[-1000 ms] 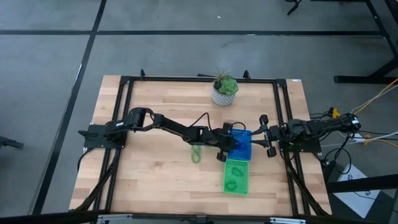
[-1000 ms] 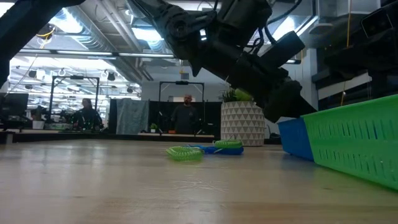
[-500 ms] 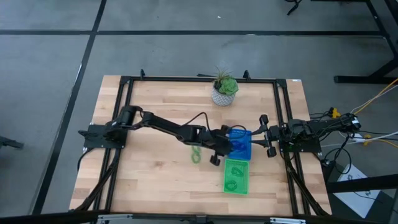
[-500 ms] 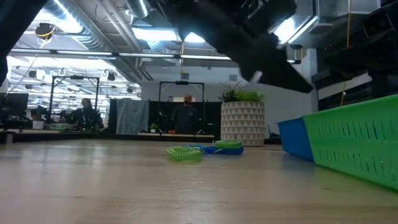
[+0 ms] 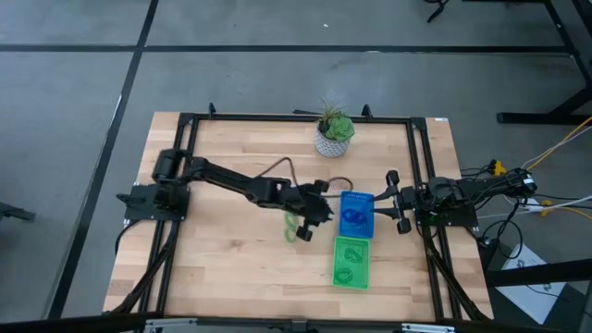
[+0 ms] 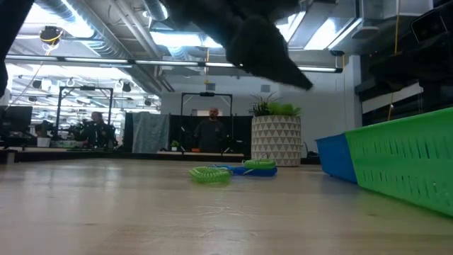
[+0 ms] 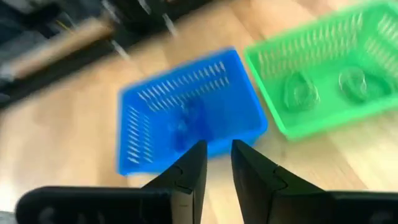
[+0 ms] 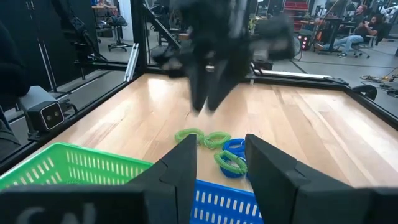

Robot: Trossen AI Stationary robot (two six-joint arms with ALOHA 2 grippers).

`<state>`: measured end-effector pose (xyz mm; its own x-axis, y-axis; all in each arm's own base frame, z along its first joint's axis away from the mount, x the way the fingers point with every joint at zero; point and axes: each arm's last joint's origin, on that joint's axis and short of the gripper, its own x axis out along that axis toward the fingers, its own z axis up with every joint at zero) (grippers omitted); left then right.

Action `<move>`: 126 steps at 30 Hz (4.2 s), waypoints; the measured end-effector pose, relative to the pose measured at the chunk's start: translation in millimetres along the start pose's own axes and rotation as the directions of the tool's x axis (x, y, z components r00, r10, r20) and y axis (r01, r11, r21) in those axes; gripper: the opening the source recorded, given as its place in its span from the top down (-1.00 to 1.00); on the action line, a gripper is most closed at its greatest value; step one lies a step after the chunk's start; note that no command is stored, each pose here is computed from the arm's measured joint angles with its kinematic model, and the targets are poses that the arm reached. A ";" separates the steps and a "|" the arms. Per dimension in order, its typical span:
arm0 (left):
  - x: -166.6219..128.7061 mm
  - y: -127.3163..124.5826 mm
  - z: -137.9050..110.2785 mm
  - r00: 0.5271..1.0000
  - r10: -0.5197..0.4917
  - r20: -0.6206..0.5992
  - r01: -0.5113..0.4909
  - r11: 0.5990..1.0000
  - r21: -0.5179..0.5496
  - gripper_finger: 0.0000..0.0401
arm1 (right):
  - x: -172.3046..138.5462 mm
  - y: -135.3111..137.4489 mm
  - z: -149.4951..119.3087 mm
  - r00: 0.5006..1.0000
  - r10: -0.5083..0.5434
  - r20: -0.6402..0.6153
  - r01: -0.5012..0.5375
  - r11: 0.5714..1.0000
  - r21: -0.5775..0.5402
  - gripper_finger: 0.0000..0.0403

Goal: Sort spring keychains
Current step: Put the green spring keychain into the green bin

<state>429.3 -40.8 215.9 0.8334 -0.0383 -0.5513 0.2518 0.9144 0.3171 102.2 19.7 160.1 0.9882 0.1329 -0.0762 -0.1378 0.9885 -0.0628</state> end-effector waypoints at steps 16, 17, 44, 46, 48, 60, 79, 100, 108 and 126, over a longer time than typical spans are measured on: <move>-104.4 -1.4 -56.2 0.989 0.010 0.149 -0.027 0.993 0.115 0.70 | 0.0 -0.2 0.0 1.000 -0.007 0.001 0.007 1.000 0.000 0.33; -108.5 -3.1 -59.8 0.989 0.008 0.146 -0.028 0.991 0.134 0.69 | 0.0 -0.2 0.1 1.000 -0.008 0.001 0.008 1.000 0.000 0.33; -51.9 -54.5 -139.8 0.979 -0.113 -0.169 0.118 0.993 0.017 0.32 | 0.0 -0.2 0.0 1.000 -0.008 0.000 0.008 1.000 0.000 0.33; -44.2 -58.6 -143.0 0.977 -0.072 -0.201 0.081 0.996 0.035 0.29 | 0.0 -0.2 0.1 1.000 -0.008 0.001 0.008 1.000 0.000 0.33; -39.5 -61.0 -140.9 0.977 -0.033 -0.210 0.050 0.996 0.075 0.27 | 0.0 -0.2 0.1 1.000 -0.008 0.000 0.008 1.000 0.000 0.33; -38.0 -63.8 -140.0 0.975 -0.132 -0.179 0.143 0.988 0.053 0.29 | 0.0 -0.2 0.1 1.000 -0.008 0.000 0.008 1.000 0.000 0.33; -40.1 -49.1 -153.6 0.940 -0.263 -0.216 0.217 0.953 -0.213 0.39 | 0.0 -0.2 -0.1 1.000 -0.008 0.000 0.008 1.000 0.000 0.33; -75.4 -36.4 -122.2 0.976 -0.167 -0.136 0.153 0.983 -0.105 0.91 | 0.0 -0.2 0.0 1.000 -0.008 0.000 0.008 1.000 0.000 0.33; -109.4 -22.0 -86.6 0.993 -0.081 0.088 0.086 0.995 -0.056 0.91 | 0.0 -0.2 0.0 1.000 -0.008 0.000 0.008 1.000 0.000 0.33; -134.0 -55.9 -38.9 0.830 -0.306 0.466 0.188 0.941 0.283 0.90 | 0.0 -0.2 0.0 1.000 -0.008 0.000 0.008 1.000 0.000 0.33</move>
<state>284.4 -71.1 242.1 0.8440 -0.4995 -0.1952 0.5327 0.7387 0.4130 102.3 19.4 160.1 0.9893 0.1247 -0.0759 -0.1296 0.9895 -0.0637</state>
